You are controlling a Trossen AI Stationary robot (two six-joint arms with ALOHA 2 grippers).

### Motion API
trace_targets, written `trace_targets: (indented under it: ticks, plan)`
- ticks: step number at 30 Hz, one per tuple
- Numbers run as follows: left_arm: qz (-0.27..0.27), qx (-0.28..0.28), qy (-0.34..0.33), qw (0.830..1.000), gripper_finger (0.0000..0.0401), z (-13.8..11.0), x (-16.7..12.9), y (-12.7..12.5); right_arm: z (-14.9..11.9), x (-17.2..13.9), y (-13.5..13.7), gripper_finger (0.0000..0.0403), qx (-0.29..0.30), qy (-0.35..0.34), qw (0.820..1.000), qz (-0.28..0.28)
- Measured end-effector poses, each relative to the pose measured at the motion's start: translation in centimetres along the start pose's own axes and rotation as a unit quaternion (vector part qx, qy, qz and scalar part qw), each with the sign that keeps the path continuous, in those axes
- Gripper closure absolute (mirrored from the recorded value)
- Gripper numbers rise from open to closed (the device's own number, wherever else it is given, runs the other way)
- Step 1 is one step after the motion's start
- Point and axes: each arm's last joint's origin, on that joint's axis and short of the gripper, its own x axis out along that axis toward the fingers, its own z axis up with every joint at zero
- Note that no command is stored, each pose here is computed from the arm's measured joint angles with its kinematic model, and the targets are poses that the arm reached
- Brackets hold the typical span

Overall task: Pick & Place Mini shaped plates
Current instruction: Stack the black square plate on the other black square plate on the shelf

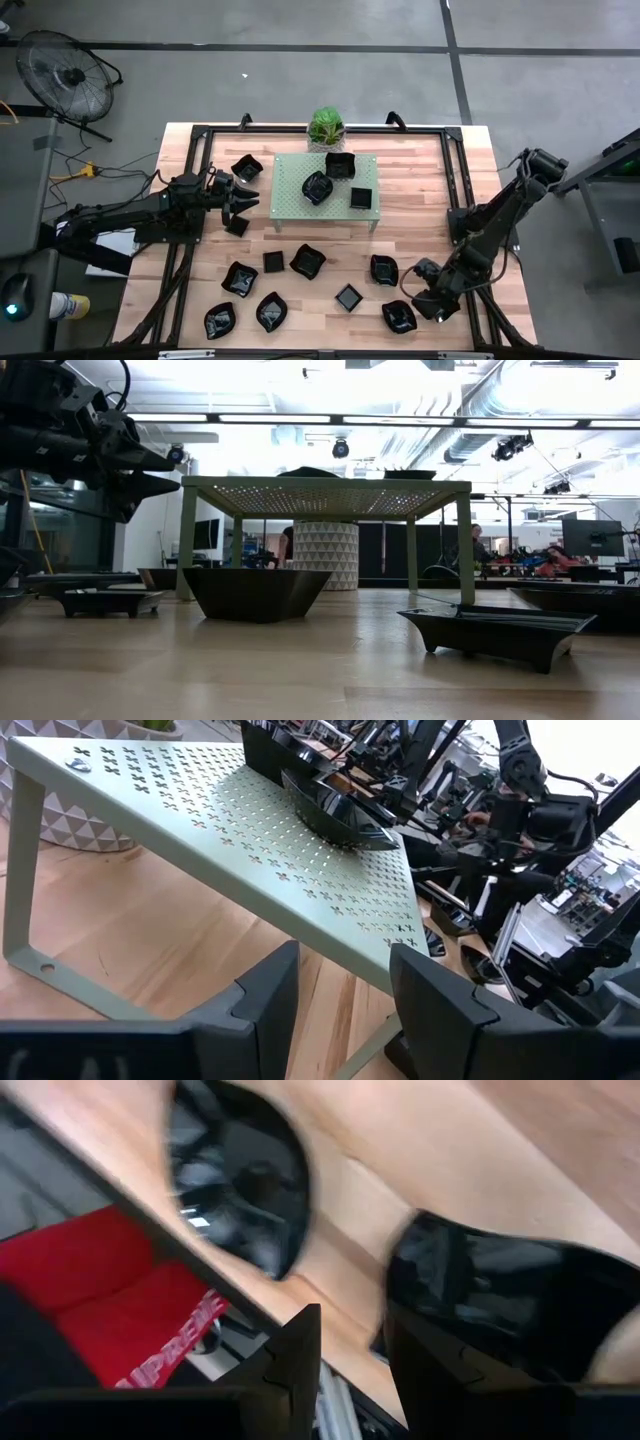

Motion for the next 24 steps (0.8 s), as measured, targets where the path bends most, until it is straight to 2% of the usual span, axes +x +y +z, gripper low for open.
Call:
trace_targets:
  ticks: [5, 16, 24]
  plan:
    - [0.000, 0.000, 0.000, 1.000, 0.0245, 0.0, 0.0, 0.0, 0.1, 0.0, -0.4, 0.0295, 0.010, -0.008, 1.000, -0.020]
    - [0.001, 0.000, -0.001, 1.000, 0.0245, 0.0, 0.0, 0.0, 0.3, 0.1, -0.4, 0.0295, 0.002, -0.034, 0.999, -0.016]
    - [0.001, 0.000, -0.001, 1.000, 0.0245, 0.0, 0.0, 0.0, 0.4, 2.2, 0.1, 0.0295, -0.003, -0.018, 0.999, -0.032]
